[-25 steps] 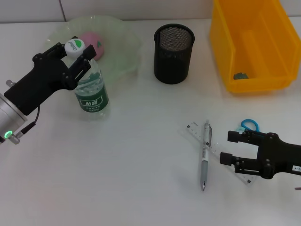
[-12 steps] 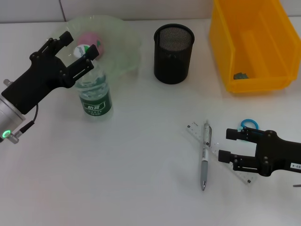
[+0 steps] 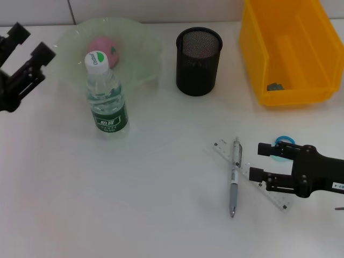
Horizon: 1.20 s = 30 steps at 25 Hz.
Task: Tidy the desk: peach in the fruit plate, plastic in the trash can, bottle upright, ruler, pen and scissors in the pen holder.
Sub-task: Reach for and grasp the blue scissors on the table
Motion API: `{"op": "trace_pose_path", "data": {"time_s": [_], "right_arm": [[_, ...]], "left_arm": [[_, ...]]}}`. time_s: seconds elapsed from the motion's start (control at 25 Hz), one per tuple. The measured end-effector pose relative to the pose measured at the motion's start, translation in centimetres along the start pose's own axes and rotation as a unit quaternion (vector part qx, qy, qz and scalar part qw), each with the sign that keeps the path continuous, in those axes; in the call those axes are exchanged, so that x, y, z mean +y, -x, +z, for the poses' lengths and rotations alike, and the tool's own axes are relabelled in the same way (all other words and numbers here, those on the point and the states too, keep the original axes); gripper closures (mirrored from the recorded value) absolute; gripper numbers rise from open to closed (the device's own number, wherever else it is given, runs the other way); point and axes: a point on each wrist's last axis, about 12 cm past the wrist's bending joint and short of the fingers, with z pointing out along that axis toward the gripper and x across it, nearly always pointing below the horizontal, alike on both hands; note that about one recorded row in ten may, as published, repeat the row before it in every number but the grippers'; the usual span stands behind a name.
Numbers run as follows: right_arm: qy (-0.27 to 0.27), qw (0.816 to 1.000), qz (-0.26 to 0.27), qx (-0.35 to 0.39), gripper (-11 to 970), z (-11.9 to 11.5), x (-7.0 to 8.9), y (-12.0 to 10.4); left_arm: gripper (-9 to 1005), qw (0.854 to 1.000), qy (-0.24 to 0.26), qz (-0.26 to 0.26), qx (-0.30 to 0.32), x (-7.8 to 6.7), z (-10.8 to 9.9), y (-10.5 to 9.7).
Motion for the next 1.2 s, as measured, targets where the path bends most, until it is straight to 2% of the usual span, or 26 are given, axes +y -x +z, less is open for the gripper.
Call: {"op": "trace_pose_path", "data": {"time_s": [0.12,0.28,0.32,0.36,0.4,0.44,0.52,0.56,0.64,0.68,0.76,1.04,1.2], "right_arm": [[0.006,1.0,-0.003,-0.005,181,0.1,0.0,0.3],[0.014,1.0,-0.007,-0.008,181,0.2,0.0,0.7],[0.018,1.0,-0.008,-0.009,181,0.2,0.0,0.9],[0.021,1.0,-0.008,-0.01,181,0.2,0.0,1.1],[0.024,1.0,-0.008,-0.011,181,0.1,-0.1,1.3],[0.027,1.0,-0.005,-0.011,181,0.1,-0.1,1.6],[0.028,1.0,-0.001,-0.007,181,-0.2,-0.5,2.3],[0.027,1.0,0.002,-0.002,181,-0.4,-0.8,2.8],[0.021,1.0,0.01,0.012,181,-0.9,-1.4,3.8],[0.019,0.999,0.013,0.025,181,-1.2,-1.8,4.6],[0.02,0.998,0.02,0.051,181,-1.7,-2.2,5.9],[0.019,0.987,0.025,0.158,182,-2.5,-1.8,10.8],[-0.025,0.963,0.04,0.266,182,-1.6,-1.4,13.0]], "left_arm": [[169,0.999,-0.028,-0.015,0.014,-0.5,-1.0,0.3],[170,0.989,-0.114,-0.029,0.093,-1.8,-1.5,-0.4],[170,0.989,-0.114,-0.029,0.093,-1.8,-1.5,-0.4],[170,0.979,-0.149,-0.035,0.136,-2.2,-1.5,-1.0],[170,0.979,-0.149,-0.035,0.136,-2.2,-1.5,-1.0],[170,0.973,-0.166,-0.04,0.156,-2.5,-1.4,-1.4],[170,0.973,-0.166,-0.04,0.156,-2.5,-1.4,-1.4],[170,0.961,-0.194,-0.047,0.191,-3.1,-0.8,-2.6],[170,0.961,-0.194,-0.047,0.191,-3.1,-0.8,-2.6],[170,0.946,-0.219,-0.047,0.236,-3.9,0.9,-4.7],[171,0.93,-0.241,-0.048,0.275,-4.4,2.9,-6.8],[171,0.915,-0.259,-0.044,0.305,-4.7,5.0,-8.2],[171,0.915,-0.258,-0.038,0.309,-4.6,5.5,-8.3]]}}
